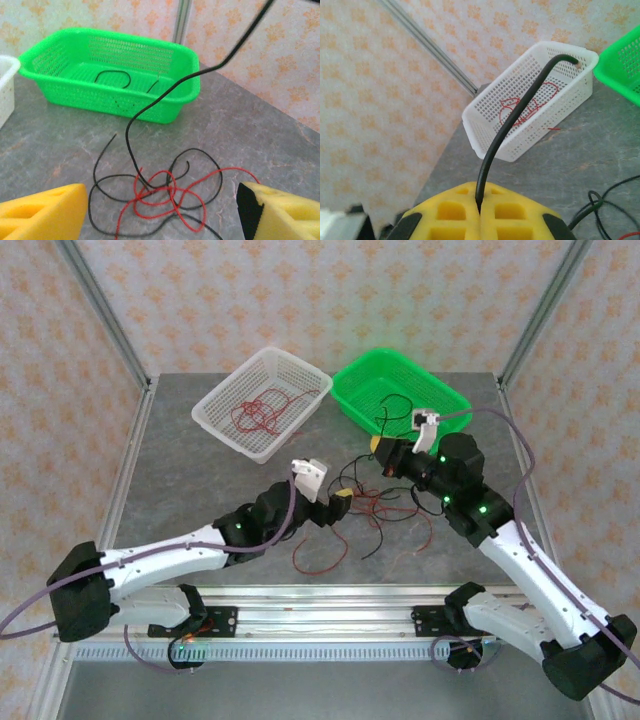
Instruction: Untangle the cables
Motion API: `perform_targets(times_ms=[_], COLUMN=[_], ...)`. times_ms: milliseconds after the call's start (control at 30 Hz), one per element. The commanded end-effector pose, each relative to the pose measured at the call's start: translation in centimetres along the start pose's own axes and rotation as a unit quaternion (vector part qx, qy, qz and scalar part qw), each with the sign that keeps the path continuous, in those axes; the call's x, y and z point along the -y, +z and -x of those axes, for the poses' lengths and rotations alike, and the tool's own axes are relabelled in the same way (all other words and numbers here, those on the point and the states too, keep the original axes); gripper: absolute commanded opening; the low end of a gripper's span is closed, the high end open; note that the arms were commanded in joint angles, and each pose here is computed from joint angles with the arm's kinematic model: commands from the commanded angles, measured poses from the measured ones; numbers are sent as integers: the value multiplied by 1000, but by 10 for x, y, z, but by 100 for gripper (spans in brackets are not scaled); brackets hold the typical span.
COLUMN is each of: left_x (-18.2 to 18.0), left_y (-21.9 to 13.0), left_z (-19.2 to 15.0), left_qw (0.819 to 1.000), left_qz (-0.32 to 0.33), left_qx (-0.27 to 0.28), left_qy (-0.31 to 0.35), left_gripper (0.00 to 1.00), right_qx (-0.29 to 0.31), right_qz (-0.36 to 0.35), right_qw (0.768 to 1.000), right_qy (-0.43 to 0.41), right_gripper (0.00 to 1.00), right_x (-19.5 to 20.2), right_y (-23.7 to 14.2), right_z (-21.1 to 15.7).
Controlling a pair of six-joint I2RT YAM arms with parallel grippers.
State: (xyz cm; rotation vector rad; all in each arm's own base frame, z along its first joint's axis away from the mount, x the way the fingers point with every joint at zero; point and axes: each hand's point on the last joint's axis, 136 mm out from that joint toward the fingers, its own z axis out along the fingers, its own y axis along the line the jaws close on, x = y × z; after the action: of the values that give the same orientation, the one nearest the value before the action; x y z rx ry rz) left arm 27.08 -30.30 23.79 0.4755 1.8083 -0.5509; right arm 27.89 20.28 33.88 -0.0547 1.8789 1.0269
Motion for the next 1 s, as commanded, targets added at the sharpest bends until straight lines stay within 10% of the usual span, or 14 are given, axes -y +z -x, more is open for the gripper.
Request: perform_targets(times_ms=[0, 967], left_x=[-4, -128], left_y=[9, 72], left_z=[22, -60], left_qw=[997, 968], left_qz=[25, 223], left_qx=[72, 56], left_qy=[16, -102], left_gripper=[81, 79], right_qx=[23, 97], right_qz=[-11, 51], right_qw=[998, 986], right_qy=[58, 124], right_gripper=[0, 0], right_x=[-2, -72], right_y=[-1, -50], right_z=[16, 96])
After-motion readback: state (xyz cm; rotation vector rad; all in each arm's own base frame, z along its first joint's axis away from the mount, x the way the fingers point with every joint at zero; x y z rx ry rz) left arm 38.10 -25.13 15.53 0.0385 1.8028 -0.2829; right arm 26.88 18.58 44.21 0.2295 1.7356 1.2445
